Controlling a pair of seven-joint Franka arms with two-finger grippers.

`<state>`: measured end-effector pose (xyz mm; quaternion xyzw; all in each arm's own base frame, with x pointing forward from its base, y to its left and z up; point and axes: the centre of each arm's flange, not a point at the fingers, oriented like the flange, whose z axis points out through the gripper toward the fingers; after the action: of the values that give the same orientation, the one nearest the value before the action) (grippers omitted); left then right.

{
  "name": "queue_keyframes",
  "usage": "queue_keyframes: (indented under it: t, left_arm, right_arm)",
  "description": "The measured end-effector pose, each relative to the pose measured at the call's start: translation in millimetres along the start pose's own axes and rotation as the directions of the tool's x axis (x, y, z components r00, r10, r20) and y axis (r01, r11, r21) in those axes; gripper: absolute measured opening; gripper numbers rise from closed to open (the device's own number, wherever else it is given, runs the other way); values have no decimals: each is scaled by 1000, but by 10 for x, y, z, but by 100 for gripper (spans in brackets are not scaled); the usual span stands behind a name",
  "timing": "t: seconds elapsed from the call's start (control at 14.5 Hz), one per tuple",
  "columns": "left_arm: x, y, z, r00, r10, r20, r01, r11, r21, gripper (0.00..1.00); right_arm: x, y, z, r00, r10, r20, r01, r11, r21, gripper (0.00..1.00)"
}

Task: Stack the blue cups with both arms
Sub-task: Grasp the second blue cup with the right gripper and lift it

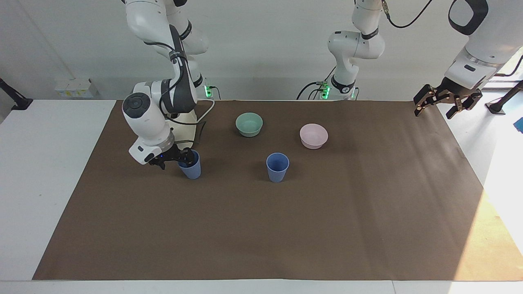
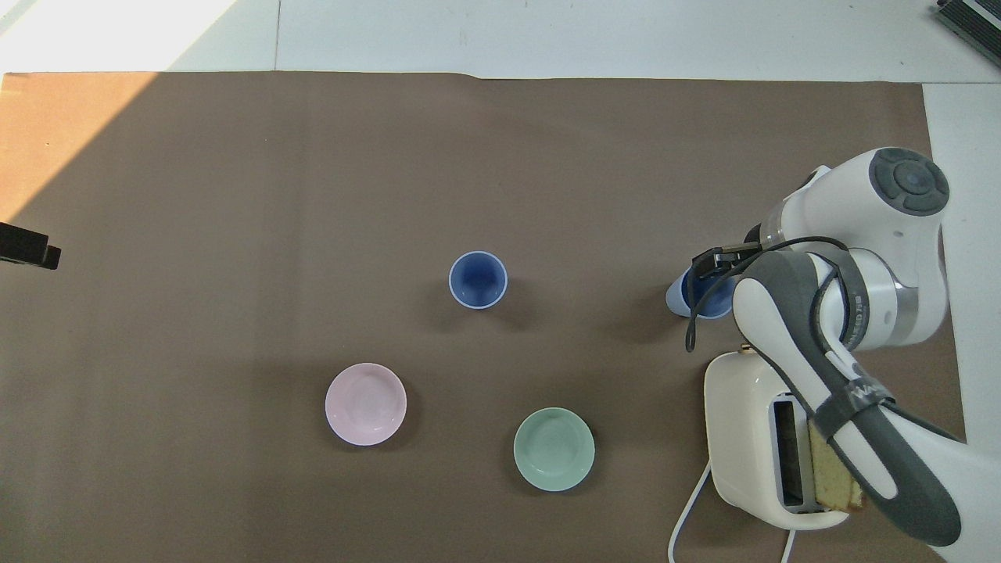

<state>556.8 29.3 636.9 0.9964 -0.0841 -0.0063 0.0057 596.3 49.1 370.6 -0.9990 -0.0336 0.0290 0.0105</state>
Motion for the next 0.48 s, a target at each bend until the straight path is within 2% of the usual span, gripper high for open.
queue_keyframes:
  t: [0.21,0.48]
  left_arm:
    - [-79,-204,-100,1000,9,-1,-9,1000,0,100]
    - [-208,-408,-250,999,12,-32,-12,1000,2,100]
  right_arm:
    - [-2,-83,2,1000,-14,0,14,1000,-1,55]
    - [-2,-94,-1,1000,-17,0,17,1000,-1,13]
